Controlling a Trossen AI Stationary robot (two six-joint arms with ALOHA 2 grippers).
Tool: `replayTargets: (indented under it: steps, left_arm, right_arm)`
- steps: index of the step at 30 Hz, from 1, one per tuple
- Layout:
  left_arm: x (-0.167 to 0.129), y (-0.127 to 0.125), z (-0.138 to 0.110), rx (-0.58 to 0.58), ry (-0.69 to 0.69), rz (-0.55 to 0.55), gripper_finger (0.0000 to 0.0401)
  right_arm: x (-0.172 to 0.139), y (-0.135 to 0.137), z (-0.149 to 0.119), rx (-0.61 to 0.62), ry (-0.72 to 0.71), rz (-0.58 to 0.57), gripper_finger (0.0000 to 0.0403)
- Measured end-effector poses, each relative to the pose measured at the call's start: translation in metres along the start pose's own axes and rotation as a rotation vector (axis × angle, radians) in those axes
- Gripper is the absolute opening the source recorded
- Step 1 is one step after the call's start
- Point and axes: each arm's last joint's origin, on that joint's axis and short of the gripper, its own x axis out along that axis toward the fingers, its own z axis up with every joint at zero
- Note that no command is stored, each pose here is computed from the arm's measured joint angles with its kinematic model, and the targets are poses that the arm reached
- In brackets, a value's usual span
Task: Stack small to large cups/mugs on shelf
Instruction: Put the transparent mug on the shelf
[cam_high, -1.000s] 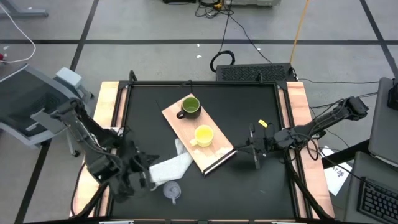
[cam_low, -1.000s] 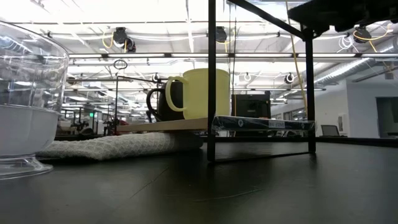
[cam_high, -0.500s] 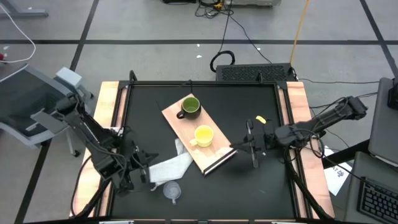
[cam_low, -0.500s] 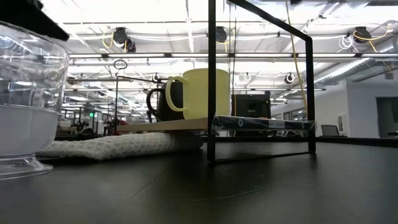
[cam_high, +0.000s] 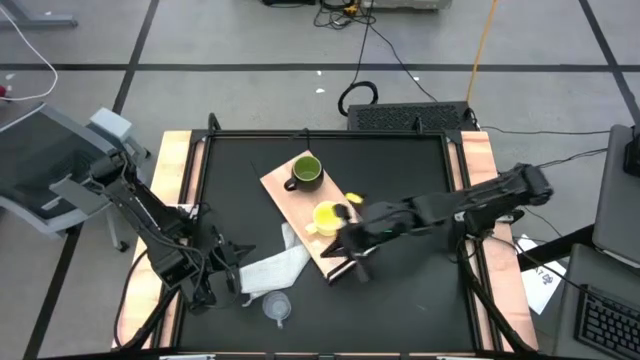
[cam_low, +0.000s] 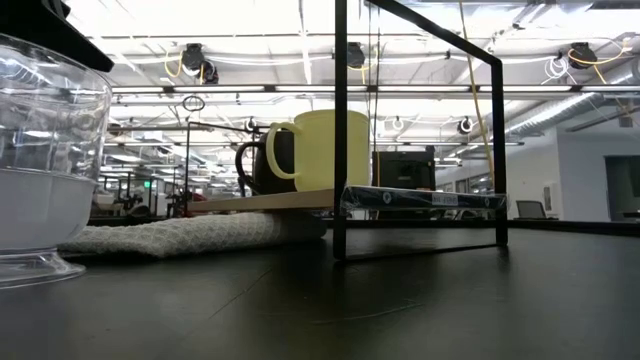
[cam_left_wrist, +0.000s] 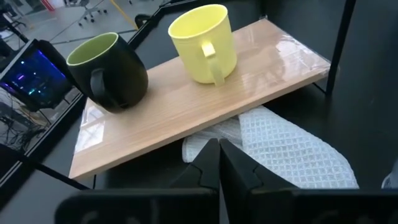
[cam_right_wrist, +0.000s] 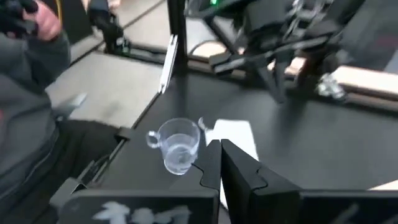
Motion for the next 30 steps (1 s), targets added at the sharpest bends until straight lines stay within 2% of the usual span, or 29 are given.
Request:
replayTargets:
  steps: [6, 11, 17, 30]
  left_arm:
    - [0.0, 0.0, 0.0, 0.002, 0.0, 0.001, 0.0019]
    - [0.0, 0.0, 0.0, 0.002, -0.001, 0.001, 0.0004]
    - [0.0, 0.0, 0.0, 0.005, -0.004, 0.005, 0.0015]
    - [0.0, 0.001, 0.001, 0.005, -0.012, 0.015, 0.0007]
  right_arm:
    - [0.044, -0.018, 0.014, 0.064, 0.049, 0.208, 0.0]
    - [0.06, -0.028, 0.02, 0.063, 0.158, 0.219, 0.0]
    - [0.068, -0.025, 0.029, -0.019, 0.134, 0.238, 0.0]
    - [0.113, -0.024, -0.006, -0.001, 0.231, 0.326, 0.0]
